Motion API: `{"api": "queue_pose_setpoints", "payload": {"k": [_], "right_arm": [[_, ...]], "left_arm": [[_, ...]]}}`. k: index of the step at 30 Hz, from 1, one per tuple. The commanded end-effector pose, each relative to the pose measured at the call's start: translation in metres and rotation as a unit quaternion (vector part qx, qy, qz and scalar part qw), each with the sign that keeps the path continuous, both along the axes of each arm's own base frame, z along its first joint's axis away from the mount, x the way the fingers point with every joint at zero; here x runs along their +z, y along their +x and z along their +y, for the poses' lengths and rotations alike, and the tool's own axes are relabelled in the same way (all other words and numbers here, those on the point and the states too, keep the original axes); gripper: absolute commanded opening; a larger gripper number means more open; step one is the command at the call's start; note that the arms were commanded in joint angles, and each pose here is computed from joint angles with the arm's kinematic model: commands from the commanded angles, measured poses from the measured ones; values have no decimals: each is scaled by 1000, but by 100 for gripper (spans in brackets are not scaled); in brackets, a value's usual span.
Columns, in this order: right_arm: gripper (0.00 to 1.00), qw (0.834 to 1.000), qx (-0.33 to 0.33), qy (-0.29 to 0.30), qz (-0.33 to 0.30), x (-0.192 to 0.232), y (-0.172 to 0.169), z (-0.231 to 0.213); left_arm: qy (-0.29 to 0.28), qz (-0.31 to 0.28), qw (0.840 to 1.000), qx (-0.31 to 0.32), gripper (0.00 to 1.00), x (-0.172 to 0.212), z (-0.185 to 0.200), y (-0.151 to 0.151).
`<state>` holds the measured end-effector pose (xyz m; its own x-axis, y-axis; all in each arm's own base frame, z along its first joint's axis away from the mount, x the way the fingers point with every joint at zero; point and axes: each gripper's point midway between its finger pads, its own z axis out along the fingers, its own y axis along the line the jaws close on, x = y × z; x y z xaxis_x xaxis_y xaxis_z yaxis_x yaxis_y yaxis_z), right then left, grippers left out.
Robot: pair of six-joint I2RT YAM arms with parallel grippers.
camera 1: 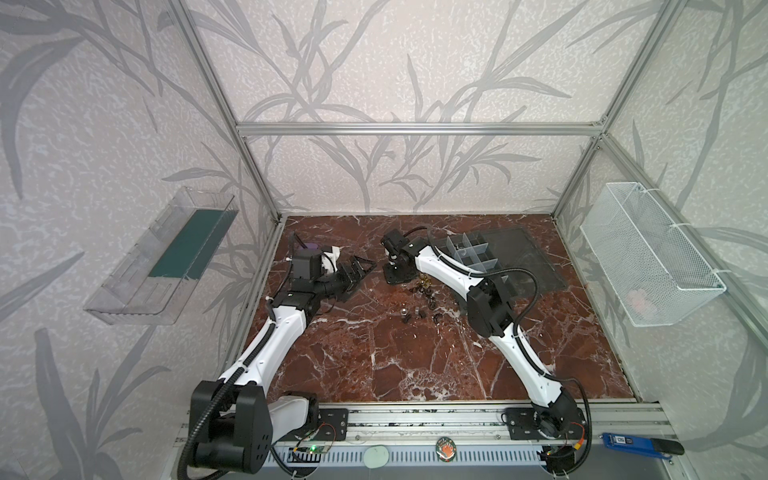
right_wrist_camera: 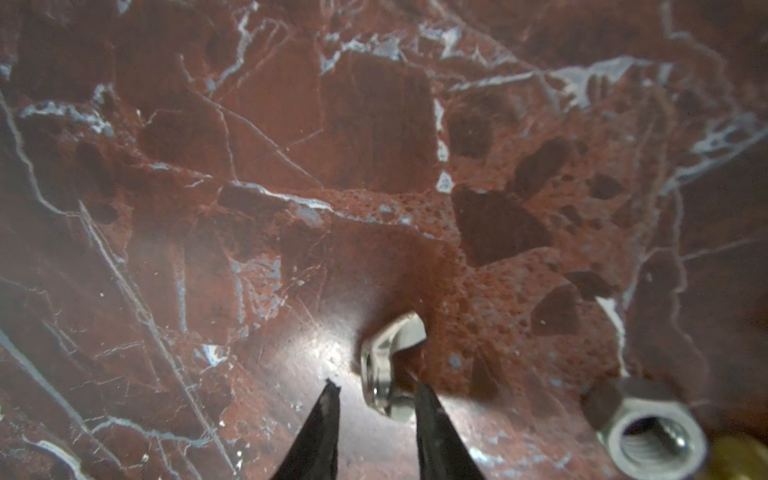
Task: Sort the screws and nuts into containers
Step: 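Lower the right gripper and grasp the steel wing nut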
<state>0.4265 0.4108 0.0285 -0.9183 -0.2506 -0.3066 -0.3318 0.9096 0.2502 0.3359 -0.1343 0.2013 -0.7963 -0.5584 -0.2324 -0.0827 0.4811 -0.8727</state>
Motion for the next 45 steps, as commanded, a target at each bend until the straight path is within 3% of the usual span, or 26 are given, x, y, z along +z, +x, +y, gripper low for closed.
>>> {"api": "queue_pose_setpoints", "payload": {"k": [1,12,29,45], "right_arm": [[30,1000,-6,12,7,-2,2,7],[26,1000,-18,1,16,-17,6,4],[1,1000,-14,-27,-3,-7,15,-12],[0,999,-1,-32,-30,34,22,-34]], "left_arm": [[-4,-14,1000,-6,99,9,-1,1],[0,-10,1000,-8,99,6,0,0],[6,-12,1000,-9,99,6,1,1],[13,-11,1000,-10,99,4,1,2]]}}
